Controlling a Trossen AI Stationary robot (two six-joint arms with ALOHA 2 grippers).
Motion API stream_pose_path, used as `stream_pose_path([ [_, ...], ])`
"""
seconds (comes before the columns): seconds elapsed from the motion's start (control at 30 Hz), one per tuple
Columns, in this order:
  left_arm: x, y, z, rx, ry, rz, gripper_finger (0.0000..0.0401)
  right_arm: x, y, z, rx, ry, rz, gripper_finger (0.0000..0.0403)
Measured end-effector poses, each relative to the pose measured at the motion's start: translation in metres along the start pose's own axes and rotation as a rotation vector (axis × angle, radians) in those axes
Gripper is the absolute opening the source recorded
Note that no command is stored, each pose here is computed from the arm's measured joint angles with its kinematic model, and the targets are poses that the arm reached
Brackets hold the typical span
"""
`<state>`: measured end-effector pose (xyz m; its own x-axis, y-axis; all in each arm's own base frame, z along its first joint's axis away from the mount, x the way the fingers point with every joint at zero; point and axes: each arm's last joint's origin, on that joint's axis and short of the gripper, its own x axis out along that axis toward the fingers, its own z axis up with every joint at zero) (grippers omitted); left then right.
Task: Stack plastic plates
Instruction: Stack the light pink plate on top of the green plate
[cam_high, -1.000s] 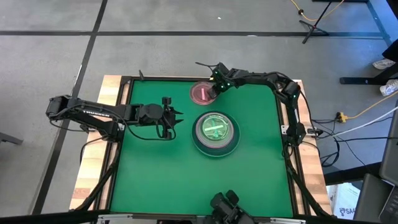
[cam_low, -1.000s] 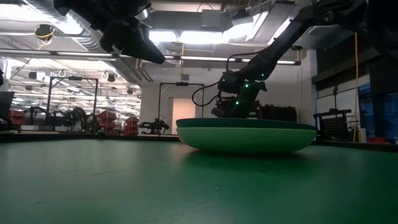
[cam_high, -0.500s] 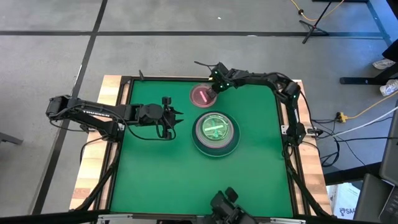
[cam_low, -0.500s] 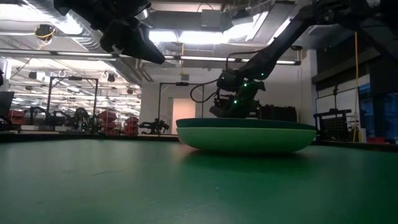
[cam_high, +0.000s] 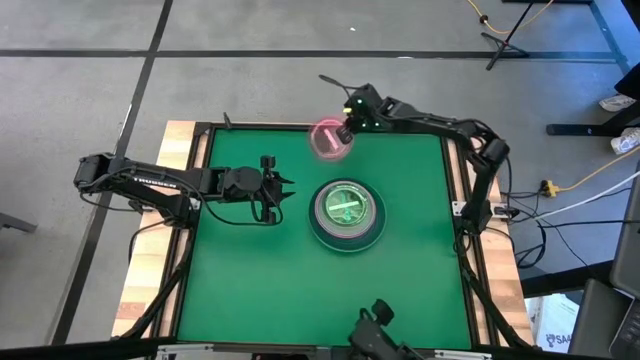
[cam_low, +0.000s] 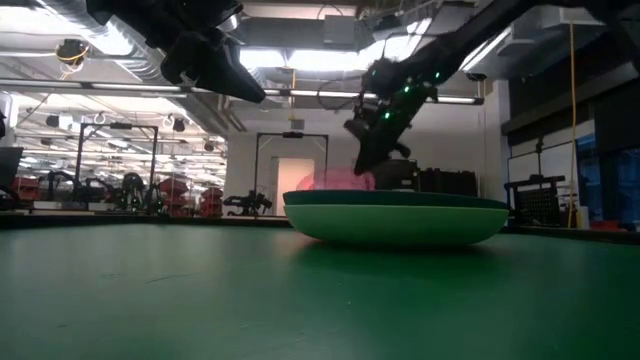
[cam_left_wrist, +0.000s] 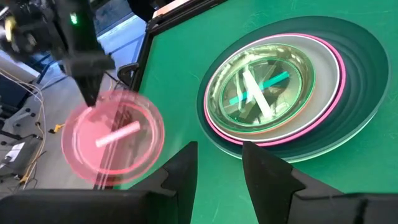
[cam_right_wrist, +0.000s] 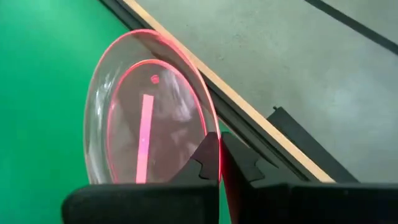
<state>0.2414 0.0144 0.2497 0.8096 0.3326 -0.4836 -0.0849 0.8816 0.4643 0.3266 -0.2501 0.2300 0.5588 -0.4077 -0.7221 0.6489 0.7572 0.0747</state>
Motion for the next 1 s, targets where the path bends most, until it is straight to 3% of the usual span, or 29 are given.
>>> stream_pose_path([
  [0.17, 0.0, 0.0, 0.0, 0.0, 0.0, 0.0, 0.0121, -0.035, 0.001, 0.005, -0.038, 0.016, 0.006, 0.0001],
  [0.5, 0.0, 0.0, 0.0, 0.0, 0.0, 0.0, 0.0121, -0.086, 0.027, -0.007, -0.188, 0.143, 0.173, 0.0001],
  [0.83, 0.0, 0.0, 0.0, 0.0, 0.001, 0.0, 0.0121, -0.081, 0.071, -0.047, -0.301, 0.322, 0.302, 0.0001],
  [1.0, 0.0, 0.0, 0.0, 0.0, 0.001, 0.0, 0.0121, -0.067, 0.087, -0.071, -0.332, 0.317, 0.335, 0.0001],
])
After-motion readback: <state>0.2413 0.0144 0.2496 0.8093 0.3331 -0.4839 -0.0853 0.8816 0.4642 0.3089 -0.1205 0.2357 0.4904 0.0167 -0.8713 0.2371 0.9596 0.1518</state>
